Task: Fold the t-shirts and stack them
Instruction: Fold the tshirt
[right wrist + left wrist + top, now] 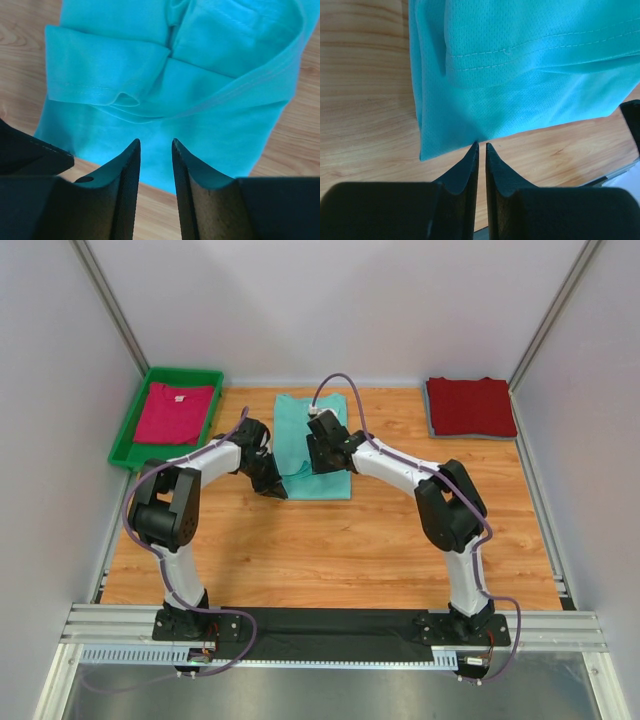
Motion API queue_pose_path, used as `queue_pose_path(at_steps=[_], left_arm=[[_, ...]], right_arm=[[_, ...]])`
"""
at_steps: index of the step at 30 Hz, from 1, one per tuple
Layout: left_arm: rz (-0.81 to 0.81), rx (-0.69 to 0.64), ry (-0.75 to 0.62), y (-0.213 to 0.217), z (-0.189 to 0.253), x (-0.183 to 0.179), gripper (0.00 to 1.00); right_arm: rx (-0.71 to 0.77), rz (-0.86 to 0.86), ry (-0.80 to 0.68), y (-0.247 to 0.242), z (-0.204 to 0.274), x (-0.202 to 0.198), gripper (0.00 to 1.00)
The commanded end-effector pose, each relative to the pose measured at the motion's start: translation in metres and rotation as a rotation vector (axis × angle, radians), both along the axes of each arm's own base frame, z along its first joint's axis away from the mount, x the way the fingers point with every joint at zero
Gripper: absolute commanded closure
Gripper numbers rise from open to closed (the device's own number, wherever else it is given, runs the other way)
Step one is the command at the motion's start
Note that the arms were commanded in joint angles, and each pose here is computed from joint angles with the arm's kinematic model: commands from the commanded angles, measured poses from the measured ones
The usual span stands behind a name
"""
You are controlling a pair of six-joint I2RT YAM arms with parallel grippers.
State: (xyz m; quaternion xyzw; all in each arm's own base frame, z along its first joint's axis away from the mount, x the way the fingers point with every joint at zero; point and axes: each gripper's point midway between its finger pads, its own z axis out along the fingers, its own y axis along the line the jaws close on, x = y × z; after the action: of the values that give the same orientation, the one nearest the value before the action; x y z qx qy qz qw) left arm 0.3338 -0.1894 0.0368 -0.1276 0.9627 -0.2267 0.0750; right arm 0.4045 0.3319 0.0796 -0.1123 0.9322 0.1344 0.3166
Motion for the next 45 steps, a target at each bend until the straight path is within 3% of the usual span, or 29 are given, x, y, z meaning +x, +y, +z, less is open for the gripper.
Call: queue_pose_path(at_steps=[1, 21, 31, 36, 40, 45], left_arm=[[0.007, -0.003, 0.006, -0.001, -0.006, 0.002, 0.84], [0.038, -0.002, 0.071, 0.003, -0.023, -0.003, 0.86], [0.072, 0.005, 0.122, 0.006, -0.032, -0.011, 0.88], [0.093, 0.007, 0.132, 0.006, -0.036, -0.011, 0.89], [0.082, 0.007, 0.120, 0.006, -0.031, -0.010, 0.89], [0.063, 0.009, 0.042, 0.008, -0.003, -0.004, 0.89]], right_arm=[[0.049, 0.005, -0.050, 0.022, 0.005, 0.012, 0.67], [-0.002, -0.005, -0.041, 0.034, -0.030, 0.006, 0.69], [-0.052, -0.089, -0.205, 0.026, -0.025, 0.038, 0.64], [-0.040, -0.129, -0.310, 0.032, -0.004, 0.082, 0.62], [0.010, -0.145, -0.404, 0.041, 0.055, 0.133, 0.61], [0.035, -0.143, -0.429, 0.034, 0.102, 0.145, 0.59]])
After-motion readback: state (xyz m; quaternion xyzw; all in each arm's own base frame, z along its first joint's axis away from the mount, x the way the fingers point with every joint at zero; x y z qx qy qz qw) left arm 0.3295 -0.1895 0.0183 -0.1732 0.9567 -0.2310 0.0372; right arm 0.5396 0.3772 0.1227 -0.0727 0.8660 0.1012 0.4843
